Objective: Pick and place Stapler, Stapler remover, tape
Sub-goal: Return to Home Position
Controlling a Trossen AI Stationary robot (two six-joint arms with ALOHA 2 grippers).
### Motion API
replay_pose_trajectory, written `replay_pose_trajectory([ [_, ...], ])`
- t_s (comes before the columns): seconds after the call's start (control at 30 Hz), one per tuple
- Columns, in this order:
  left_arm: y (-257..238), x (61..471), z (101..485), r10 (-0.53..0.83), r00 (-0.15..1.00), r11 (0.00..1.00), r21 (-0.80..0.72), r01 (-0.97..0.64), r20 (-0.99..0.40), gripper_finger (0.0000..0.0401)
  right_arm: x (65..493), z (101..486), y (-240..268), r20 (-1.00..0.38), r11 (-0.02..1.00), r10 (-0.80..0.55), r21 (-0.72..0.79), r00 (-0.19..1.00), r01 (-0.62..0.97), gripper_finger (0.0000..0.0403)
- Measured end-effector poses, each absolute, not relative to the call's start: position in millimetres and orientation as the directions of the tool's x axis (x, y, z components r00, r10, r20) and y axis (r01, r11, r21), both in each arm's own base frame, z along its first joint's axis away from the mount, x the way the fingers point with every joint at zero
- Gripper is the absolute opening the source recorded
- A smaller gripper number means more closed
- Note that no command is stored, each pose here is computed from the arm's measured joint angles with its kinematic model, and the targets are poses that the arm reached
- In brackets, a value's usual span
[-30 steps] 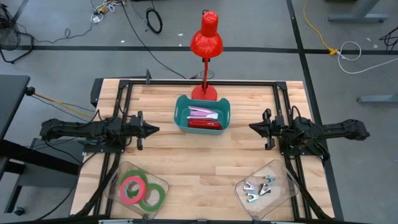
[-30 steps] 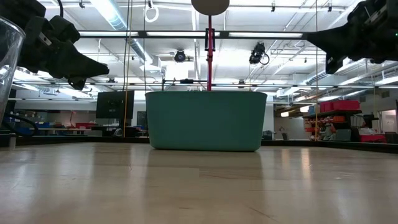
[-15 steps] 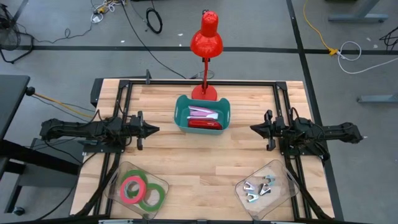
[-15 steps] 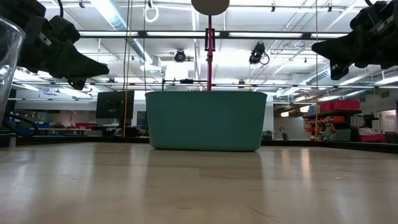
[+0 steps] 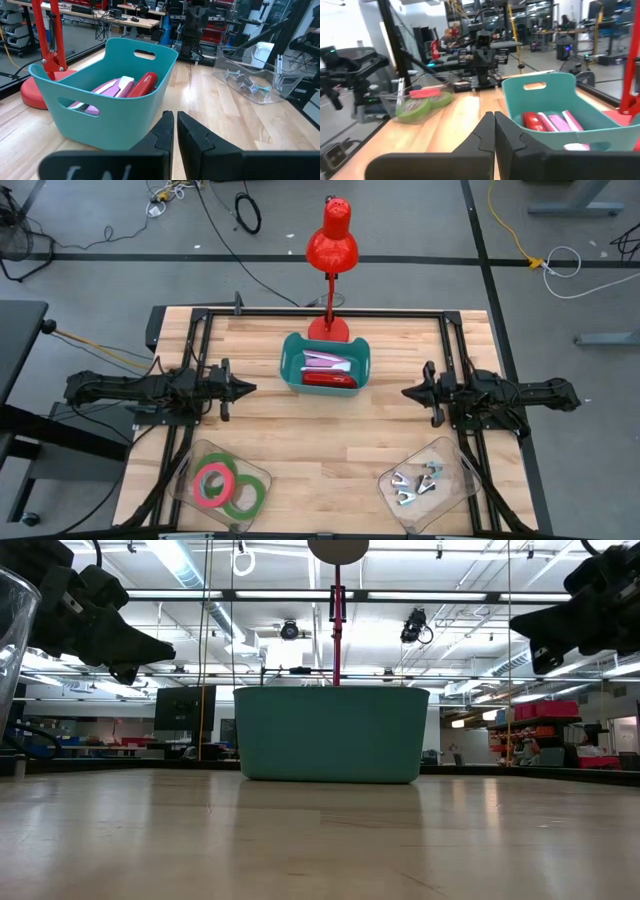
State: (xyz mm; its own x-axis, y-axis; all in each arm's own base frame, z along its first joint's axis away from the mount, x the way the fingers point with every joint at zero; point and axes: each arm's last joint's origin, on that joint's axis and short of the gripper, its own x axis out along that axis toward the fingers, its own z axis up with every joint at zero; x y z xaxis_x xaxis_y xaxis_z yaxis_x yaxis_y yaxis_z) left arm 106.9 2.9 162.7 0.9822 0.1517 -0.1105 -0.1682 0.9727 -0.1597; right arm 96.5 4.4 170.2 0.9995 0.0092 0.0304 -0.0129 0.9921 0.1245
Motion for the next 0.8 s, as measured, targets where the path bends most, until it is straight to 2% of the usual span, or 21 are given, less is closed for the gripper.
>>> replay_pose_trajectory([
  [0.17, 2.9, 106.9, 162.7, 0.152, 0.982, 0.973, -0.16, -0.168, -0.11, 0.0028, 96.5, 169.4, 6.1, 0.022, 0.99, 0.067, 0.123, 0.998, -0.069, 0.0002],
  [0.8, 2.9, 106.9, 162.7, 0.152, 0.982, 0.973, -0.16, -0.168, -0.11, 0.0028, 96.3, 169.3, 9.3, 0.021, 0.991, 0.097, 0.09, 0.995, -0.099, 0.0002],
])
